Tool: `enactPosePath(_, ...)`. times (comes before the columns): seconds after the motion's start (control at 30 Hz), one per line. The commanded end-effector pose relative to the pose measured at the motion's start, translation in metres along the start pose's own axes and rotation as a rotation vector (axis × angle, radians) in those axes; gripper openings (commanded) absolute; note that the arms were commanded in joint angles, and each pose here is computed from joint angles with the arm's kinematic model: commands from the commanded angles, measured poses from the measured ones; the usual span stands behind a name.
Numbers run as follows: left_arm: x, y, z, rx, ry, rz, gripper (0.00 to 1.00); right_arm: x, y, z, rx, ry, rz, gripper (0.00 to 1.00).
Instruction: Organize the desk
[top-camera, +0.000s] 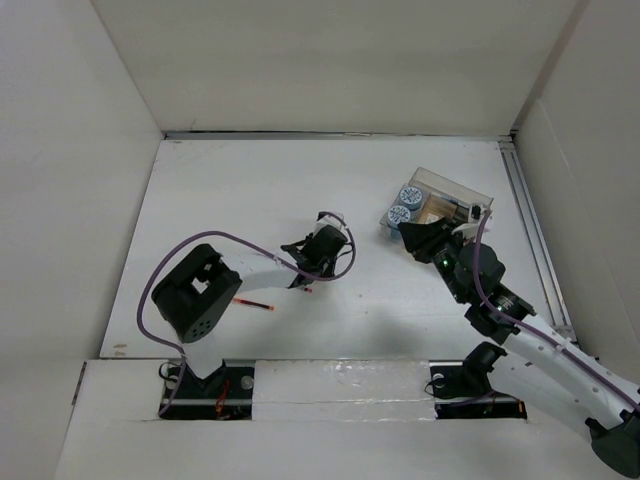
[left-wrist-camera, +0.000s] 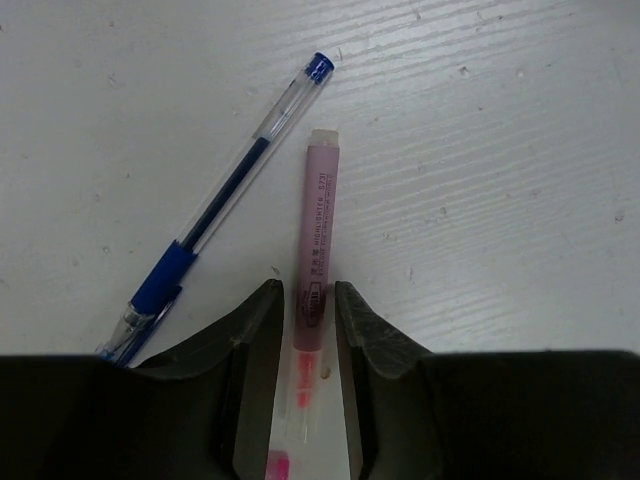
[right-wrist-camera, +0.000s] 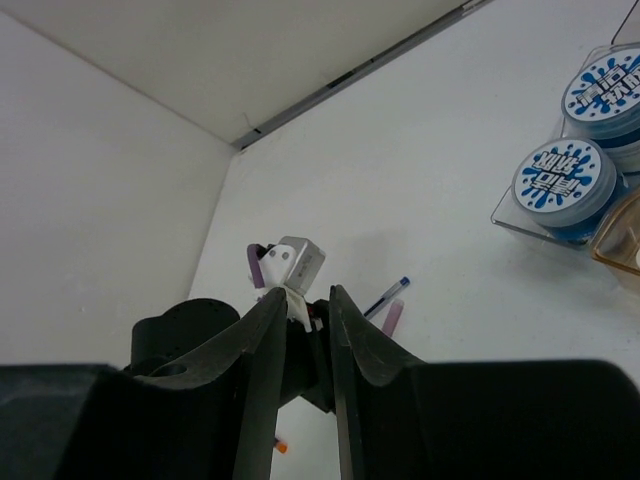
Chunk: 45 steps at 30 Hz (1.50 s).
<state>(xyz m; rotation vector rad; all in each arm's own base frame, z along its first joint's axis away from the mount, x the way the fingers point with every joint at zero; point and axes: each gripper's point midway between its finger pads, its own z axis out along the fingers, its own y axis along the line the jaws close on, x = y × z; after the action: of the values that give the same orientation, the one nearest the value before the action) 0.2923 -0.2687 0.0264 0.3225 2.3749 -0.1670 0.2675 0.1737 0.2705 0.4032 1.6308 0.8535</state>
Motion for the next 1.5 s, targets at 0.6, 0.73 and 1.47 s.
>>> enactPosePath(0.6,-0.145,-0.087,-0.078,0.256,-0.345,0.046,0.0,-0.081,0.022,-0.05,-0.078,-0.251,0.129,0.3)
enactPosePath(0.73,-0.192,-0.121,-0.089,0.353,-0.447,0.151,0.0,-0.109,0.025,-0.083,-0.13,-0.34,0.166,0.3)
enactPosePath(1.47,-0.324,-0.217,0.012,0.824,-0.679,0.501,0.0,-0.125,0.027,-0.11,-0.154,-0.36,0.156,0.28)
